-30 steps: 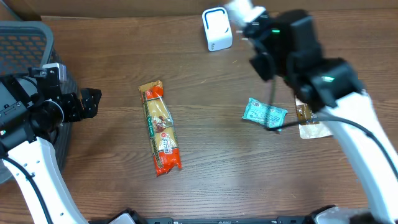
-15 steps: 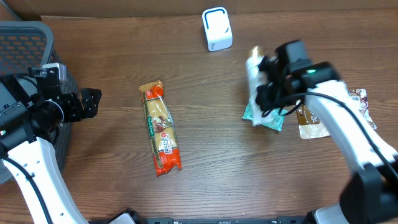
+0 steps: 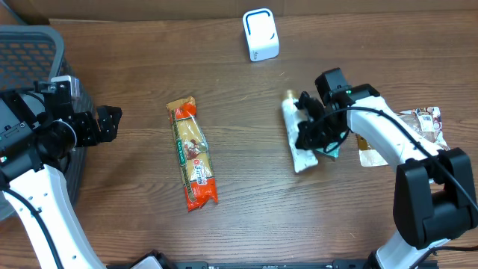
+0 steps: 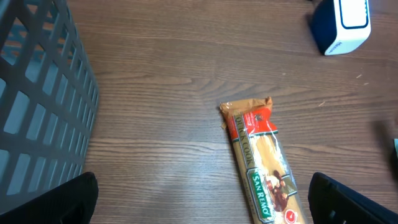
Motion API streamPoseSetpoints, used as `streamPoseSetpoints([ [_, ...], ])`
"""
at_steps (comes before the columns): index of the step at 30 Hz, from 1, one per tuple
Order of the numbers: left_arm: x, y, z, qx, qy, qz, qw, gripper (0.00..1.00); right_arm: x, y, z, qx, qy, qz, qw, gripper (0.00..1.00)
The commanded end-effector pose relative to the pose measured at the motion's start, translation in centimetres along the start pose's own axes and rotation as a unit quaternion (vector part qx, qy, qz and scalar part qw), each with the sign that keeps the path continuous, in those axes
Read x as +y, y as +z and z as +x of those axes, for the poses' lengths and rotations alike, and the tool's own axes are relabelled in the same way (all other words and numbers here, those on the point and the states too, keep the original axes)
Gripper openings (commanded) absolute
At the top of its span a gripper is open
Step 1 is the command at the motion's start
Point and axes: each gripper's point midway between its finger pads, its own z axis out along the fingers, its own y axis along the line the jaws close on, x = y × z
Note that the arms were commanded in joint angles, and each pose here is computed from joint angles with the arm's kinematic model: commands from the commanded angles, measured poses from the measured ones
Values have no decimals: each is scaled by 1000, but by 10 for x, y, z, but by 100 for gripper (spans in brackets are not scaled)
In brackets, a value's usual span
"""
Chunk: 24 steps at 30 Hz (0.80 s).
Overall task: Scan the item barcode
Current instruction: 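Carry the white tube right and set it down near the tissue pack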
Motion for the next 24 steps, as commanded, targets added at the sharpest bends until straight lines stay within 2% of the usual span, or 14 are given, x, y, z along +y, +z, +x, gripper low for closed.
streamPoseSetpoints([
  [1, -2, 0, -1, -3, 6, 7, 1000, 100, -31, 2, 11, 8, 49, 44, 998, 4],
  [6, -2, 0, -1, -3, 6, 7, 1000, 100, -66, -6, 16, 7, 89, 109, 990, 4],
  [14, -2, 0, -1, -3, 6, 7, 1000, 100, -140, -35, 26, -5, 154, 248, 957, 4],
  [20, -2, 0, -1, -3, 6, 7, 1000, 100, -173, -50, 31, -19, 194, 271, 943, 5],
  [24, -2, 0, -1, -3, 6, 7, 1000, 100, -187, -56, 36, -24, 218, 269, 938, 29],
])
